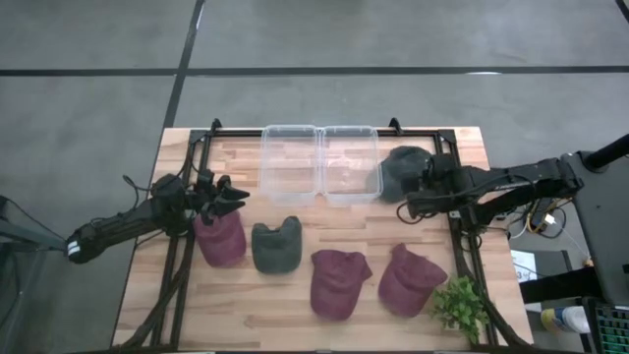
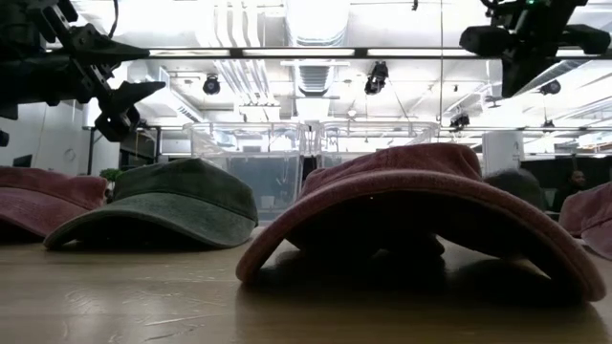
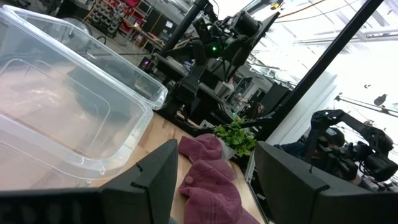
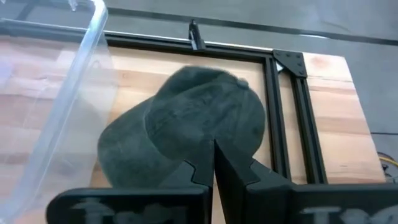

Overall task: Pick & Place hat
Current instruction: Put the top black cap into the right transparent bin

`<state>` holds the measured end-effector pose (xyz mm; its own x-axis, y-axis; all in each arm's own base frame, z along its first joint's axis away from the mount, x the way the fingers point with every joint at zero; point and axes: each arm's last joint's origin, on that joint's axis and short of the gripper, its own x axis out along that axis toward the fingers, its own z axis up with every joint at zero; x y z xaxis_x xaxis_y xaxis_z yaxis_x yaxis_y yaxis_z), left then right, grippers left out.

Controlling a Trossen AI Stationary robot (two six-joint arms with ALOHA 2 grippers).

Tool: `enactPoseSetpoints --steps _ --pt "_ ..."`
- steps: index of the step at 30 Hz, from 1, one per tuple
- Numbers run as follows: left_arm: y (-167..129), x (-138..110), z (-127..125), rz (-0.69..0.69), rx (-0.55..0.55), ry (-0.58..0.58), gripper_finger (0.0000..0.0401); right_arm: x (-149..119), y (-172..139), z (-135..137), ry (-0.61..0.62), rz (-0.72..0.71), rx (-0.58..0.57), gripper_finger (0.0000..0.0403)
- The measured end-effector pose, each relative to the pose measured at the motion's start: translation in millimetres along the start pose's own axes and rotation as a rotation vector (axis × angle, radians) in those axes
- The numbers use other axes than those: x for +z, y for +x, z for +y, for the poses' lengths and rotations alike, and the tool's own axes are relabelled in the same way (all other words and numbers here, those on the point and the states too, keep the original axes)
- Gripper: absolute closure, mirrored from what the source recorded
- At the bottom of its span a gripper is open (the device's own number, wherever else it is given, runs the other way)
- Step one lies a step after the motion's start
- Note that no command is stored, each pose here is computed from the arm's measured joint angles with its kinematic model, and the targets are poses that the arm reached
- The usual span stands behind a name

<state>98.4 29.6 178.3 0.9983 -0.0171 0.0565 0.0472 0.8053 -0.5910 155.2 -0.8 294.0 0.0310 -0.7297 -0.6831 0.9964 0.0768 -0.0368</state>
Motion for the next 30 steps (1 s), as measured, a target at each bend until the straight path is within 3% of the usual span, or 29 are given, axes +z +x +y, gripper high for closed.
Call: enactPoseSetpoints --steps 8,19,24,30 --pt "0.0 0.0 0.0 0.000 0.000 0.000 0.0195 -1.0 -0.7 -1.1 -0.062 0.065 0.003 0.0394" --pt "0.0 0.0 0.0 0.000 0.000 0.000 0.0195 -8.6 -2.2 0.0 -0.387 0.326 0.062 0.0388" --pt "0.0 0.0 0.0 0.000 0.000 0.000 0.0195 -10.1 -1.7 2.6 -0.456 0.343 0.100 0.0350" --pt "0.0 0.0 0.0 0.001 0.000 0.000 0.0195 -7.5 4.4 2.8 -0.440 0.341 0.080 0.0282"
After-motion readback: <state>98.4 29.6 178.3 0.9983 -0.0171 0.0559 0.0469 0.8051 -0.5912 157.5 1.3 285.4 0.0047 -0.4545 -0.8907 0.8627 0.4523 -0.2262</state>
